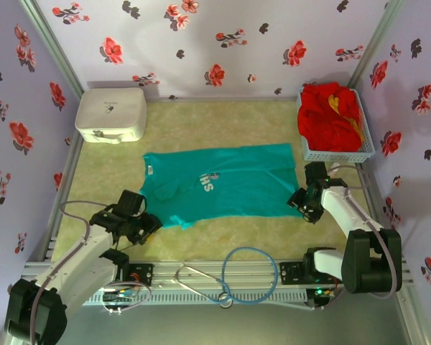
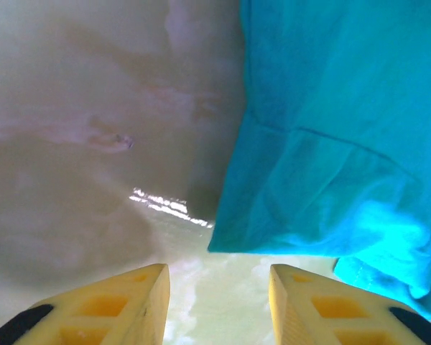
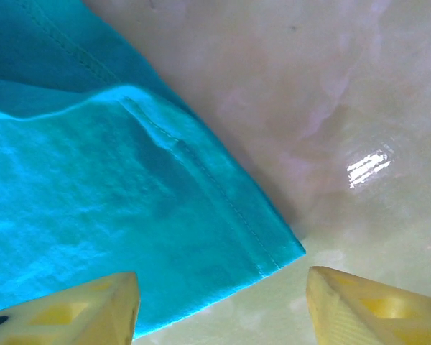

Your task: Fold and stack the t-shirts

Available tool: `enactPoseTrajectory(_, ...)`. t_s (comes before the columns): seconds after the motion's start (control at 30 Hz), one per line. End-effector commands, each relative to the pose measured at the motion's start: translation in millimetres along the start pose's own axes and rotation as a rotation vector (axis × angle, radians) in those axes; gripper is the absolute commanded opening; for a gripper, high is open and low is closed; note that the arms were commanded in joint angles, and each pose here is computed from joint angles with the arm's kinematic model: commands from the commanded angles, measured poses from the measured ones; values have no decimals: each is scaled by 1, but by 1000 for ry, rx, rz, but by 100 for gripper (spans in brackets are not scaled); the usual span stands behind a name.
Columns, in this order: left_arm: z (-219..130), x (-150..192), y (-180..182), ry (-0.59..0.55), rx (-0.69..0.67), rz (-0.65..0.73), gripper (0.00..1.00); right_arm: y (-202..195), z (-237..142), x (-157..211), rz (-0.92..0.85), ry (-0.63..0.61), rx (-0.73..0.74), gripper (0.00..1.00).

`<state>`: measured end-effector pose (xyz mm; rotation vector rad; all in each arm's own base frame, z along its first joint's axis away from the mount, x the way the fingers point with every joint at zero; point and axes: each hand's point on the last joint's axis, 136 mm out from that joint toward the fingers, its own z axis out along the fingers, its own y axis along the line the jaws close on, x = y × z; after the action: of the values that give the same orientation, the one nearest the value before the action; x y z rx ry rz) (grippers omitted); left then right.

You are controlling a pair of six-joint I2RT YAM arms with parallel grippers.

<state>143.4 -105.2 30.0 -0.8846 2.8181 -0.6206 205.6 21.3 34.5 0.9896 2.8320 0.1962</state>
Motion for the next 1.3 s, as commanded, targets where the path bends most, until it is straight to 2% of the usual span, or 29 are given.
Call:
enactPoseTrajectory(0.0, 6, -7, 2, -39, -6, -20, 38, -9, 6, 4, 39, 16, 32, 61)
enactPoseTrajectory(0.07, 8, -8, -1, -41, 3, -19, 33, -11, 11, 5, 41, 26, 43, 60)
enactPoseTrajectory(0.27, 13, -15, -3, -71, 8, -9, 33, -8, 21, -6, 34, 19, 41, 54)
enactPoseTrajectory(0.37, 15, -16, -6, -77, 21, -7, 31, -1, 26, -9, 28, 26, 15, 43)
enactPoseTrajectory(0.43, 17, -17, -6, -81, 23, -10, 29, 4, 30, -10, 21, 40, -1, 27)
enactPoseTrajectory(0.47, 17, -18, -6, -83, 22, -10, 27, 6, 31, -11, 18, 44, -4, 22)
enactPoseTrajectory(0.53, 16, -18, -5, -84, 18, -7, 24, 7, 32, -12, 17, 45, -4, 18)
enactPoseTrajectory(0.57, 16, -18, -5, -87, 16, -4, 22, 7, 32, -12, 14, 43, -6, 16)
enactPoseTrajectory(0.6, 14, -19, -6, -89, 15, 0, 18, 8, 31, -14, 10, 34, -9, 10)
enactPoseTrajectory(0.7, 7, -19, -10, -87, 11, 15, 2, 9, 25, -17, 5, 18, -11, 3)
enactPoseTrajectory(0.73, 3, -19, -12, -88, 12, 20, 0, 10, 23, -18, 2, 13, -13, 0)
enactPoseTrajectory(1.27, -54, -39, -66, -104, 51, 122, 0, 48, -13, -49, -4, -14, -122, 0)
